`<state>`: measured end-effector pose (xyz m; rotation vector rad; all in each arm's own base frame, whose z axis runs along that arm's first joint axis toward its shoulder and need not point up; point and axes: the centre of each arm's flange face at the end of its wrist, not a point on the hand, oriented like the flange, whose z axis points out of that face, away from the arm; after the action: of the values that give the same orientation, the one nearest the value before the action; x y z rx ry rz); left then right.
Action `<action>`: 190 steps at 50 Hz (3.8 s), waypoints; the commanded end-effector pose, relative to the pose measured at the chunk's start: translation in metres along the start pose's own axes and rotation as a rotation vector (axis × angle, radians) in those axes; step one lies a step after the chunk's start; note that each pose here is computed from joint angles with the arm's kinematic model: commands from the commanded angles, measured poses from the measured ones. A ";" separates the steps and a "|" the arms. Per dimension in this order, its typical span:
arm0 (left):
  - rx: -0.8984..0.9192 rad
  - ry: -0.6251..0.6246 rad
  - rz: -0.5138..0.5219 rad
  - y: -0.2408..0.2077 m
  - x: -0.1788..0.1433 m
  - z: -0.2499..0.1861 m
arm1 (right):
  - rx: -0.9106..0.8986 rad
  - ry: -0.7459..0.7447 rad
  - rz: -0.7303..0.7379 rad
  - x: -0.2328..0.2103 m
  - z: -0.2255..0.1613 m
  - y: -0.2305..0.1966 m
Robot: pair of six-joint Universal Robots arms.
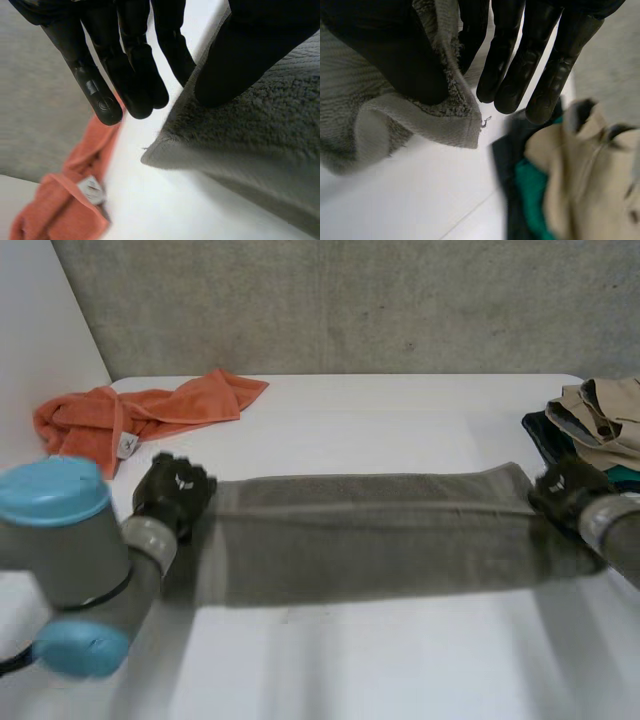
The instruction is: Fold the laundry.
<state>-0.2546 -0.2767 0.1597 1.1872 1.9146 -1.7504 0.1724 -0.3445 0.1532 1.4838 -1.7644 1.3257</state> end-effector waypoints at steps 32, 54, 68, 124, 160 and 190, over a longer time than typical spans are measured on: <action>0.199 -0.230 -0.047 -0.026 -0.020 0.058 | 0.331 0.351 0.487 0.087 0.031 -0.034; 0.180 -0.131 -0.221 -0.018 -0.004 0.003 | 0.093 -0.061 0.662 0.020 0.019 0.039; 0.175 -0.125 -0.220 -0.016 -0.002 0.001 | 0.051 0.007 0.548 0.014 0.040 0.067; 0.261 -0.197 -0.319 -0.029 -0.050 -0.023 | 1.007 -0.124 -0.114 -0.167 -0.048 -0.243; 0.169 0.157 -0.389 -0.035 0.065 0.036 | 0.209 -0.184 0.753 -0.069 -0.039 -0.079; 0.145 0.105 -0.408 -0.051 0.013 -0.041 | 0.285 0.064 0.258 -0.012 -0.033 -0.080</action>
<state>-0.3008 -0.2355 0.1776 1.0496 2.2775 -2.0586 0.2284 -0.3053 0.1621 1.2297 -2.0931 1.7700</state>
